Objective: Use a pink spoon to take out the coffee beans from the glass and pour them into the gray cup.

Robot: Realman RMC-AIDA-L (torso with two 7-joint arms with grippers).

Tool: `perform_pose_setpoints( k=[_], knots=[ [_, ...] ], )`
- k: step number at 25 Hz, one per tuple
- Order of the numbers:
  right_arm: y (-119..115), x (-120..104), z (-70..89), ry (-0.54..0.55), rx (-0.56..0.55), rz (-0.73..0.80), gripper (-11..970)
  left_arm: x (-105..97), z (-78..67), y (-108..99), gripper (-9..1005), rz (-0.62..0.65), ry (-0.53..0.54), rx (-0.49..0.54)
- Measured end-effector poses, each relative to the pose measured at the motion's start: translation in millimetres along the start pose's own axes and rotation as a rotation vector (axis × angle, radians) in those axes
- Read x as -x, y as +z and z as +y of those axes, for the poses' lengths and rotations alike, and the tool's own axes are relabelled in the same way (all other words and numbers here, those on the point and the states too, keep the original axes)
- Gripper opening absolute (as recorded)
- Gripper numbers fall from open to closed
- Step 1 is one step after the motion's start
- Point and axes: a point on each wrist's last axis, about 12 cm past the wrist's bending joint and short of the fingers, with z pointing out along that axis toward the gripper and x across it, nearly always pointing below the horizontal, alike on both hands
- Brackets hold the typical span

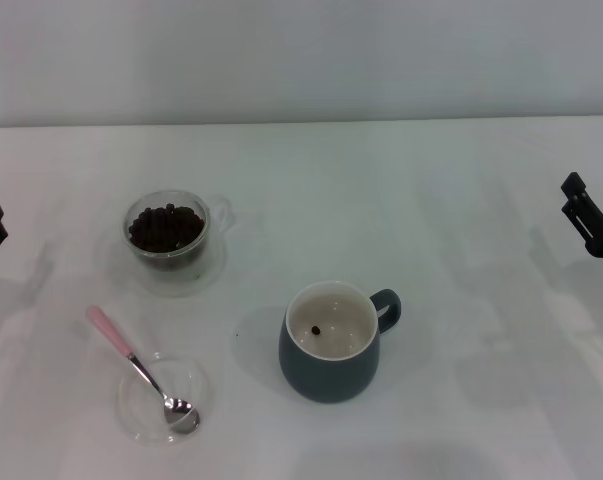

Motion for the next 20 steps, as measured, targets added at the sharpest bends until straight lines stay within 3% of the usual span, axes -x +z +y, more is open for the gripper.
perform_pose_setpoints(
  k=[20],
  knots=[
    [0.3, 3.2, 2.5, 0.023, -0.011, -0.038, 794, -1.7, -1.0, -3.7, 875, -0.011, -0.03, 0.019]
  ],
)
